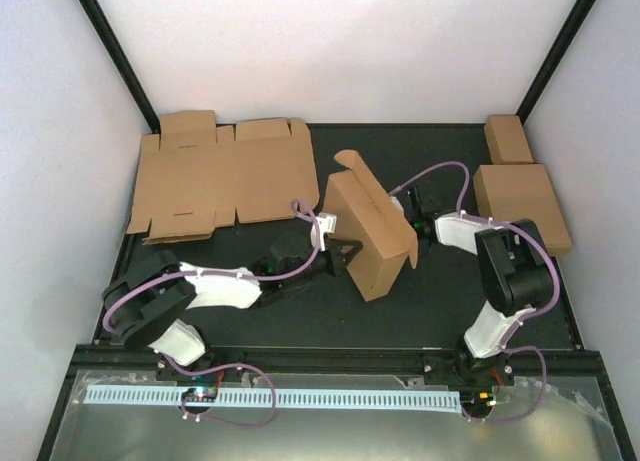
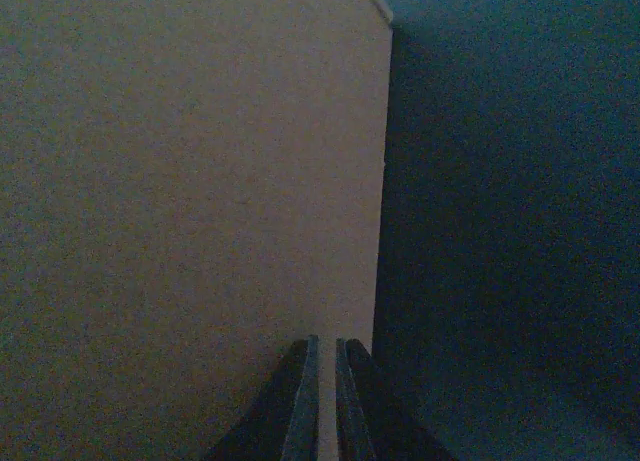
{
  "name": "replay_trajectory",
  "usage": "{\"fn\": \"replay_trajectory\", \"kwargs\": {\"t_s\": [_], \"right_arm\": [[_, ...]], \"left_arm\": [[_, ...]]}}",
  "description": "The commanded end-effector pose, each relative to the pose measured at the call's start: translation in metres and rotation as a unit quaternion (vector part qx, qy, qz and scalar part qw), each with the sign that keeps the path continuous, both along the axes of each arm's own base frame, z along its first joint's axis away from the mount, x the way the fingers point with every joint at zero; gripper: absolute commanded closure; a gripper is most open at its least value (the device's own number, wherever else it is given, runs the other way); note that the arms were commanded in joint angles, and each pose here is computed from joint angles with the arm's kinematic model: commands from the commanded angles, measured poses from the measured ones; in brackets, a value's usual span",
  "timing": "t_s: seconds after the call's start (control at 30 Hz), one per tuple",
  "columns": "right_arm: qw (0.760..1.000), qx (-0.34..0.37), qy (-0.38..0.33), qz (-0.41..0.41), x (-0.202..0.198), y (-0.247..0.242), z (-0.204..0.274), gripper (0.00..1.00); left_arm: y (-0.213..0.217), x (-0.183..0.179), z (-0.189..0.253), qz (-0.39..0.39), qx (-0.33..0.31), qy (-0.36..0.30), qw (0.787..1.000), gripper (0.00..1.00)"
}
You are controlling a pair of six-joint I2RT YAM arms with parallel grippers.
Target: Fold the paper box
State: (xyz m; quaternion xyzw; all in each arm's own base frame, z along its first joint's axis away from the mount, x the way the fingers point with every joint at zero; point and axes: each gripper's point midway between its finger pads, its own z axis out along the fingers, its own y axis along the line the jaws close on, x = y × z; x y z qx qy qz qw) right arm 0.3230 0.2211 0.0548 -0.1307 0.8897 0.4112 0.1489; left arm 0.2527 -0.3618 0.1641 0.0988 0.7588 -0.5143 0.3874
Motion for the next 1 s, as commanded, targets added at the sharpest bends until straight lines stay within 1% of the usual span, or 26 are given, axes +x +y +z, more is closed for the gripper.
{"fn": "replay_trajectory", "kwargs": {"t_s": [0.0, 0.13, 0.27, 0.4, 0.5, 0.53, 0.57, 0.73, 0.97], "right_arm": [[0.999, 0.006, -0.038, 0.021, -0.017, 0.010, 0.019, 0.93], [0.999, -0.003, -0.042, 0.019, -0.018, 0.008, 0.019, 0.92], [0.998, -0.014, -0.052, 0.016, -0.013, 0.010, 0.025, 0.90], [0.998, -0.026, -0.061, 0.007, -0.008, 0.008, 0.030, 0.88], [0.997, -0.032, -0.066, 0.001, -0.005, 0.007, 0.032, 0.88], [0.997, -0.035, -0.068, -0.002, -0.005, 0.006, 0.033, 0.87], [0.997, -0.040, -0.071, -0.006, -0.004, 0.004, 0.034, 0.83], [0.994, -0.067, -0.088, -0.026, 0.001, -0.005, 0.042, 0.78], [0.983, -0.124, -0.109, -0.074, 0.010, -0.028, 0.047, 0.75]], "left_arm": [[0.015, -0.023, -0.030, -0.013, 0.034, 0.052, 0.998, 0.99], [0.033, -0.032, -0.043, 0.001, 0.055, 0.072, 0.996, 0.98], [0.054, -0.031, -0.056, 0.036, 0.099, 0.090, 0.990, 0.98], [0.062, -0.032, -0.054, 0.045, 0.115, 0.085, 0.989, 0.99], [0.063, -0.033, -0.054, 0.044, 0.118, 0.084, 0.988, 0.98], [0.063, -0.033, -0.055, 0.042, 0.119, 0.084, 0.988, 0.98], [0.064, -0.034, -0.056, 0.041, 0.119, 0.085, 0.988, 0.98], [0.072, -0.036, -0.049, 0.048, 0.118, 0.074, 0.989, 0.98], [0.083, -0.037, -0.045, 0.060, 0.132, 0.063, 0.987, 0.98]]}}
